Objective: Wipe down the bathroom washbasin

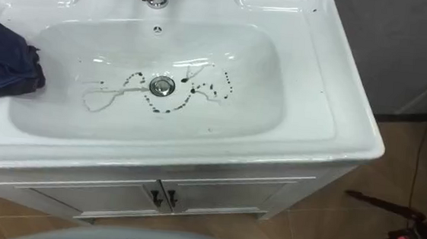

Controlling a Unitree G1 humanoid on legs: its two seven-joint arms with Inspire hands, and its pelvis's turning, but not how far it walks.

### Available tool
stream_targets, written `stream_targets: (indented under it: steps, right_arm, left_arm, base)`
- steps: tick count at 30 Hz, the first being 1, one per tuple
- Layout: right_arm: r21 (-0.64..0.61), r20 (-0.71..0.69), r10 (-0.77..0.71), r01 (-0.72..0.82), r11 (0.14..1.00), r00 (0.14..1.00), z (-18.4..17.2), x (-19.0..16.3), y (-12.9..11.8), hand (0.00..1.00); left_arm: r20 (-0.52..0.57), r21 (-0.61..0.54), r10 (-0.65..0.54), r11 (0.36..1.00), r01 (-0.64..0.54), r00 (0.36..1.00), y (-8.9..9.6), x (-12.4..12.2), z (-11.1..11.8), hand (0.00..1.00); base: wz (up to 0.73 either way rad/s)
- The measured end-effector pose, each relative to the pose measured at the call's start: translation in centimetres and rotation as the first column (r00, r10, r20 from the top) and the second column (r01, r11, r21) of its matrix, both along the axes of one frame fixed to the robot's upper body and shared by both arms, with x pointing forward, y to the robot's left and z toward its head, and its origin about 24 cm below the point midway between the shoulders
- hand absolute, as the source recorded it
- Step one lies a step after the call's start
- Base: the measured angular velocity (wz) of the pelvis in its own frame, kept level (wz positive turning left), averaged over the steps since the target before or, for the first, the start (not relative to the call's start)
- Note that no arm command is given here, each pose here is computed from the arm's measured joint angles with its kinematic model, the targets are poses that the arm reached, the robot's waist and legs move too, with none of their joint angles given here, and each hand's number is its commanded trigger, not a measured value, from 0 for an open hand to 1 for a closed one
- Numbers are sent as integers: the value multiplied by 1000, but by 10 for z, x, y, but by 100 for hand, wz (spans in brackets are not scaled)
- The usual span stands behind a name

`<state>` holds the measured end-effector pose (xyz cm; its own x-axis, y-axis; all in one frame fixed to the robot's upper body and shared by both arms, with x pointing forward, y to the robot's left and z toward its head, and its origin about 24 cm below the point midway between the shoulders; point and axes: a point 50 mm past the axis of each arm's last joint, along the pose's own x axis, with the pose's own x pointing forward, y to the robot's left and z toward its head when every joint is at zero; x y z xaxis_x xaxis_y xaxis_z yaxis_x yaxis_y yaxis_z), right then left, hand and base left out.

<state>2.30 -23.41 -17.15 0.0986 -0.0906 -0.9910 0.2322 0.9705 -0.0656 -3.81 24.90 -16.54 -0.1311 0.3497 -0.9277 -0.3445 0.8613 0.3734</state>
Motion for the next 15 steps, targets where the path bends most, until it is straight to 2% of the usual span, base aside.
stream_targets:
  steps: [7,15]
  right_arm:
    - [14,-31,9,-9,1000,999,0,-3,-3,0]
    - [39,-10,39,-39,998,999,2,6,-7,0]
  left_arm:
    - [-31,81,209,975,-206,977,6,-28,6,0]
    - [-4,118,364,925,-361,931,6,-45,9,0]
  base:
    - [15]
    - [20]
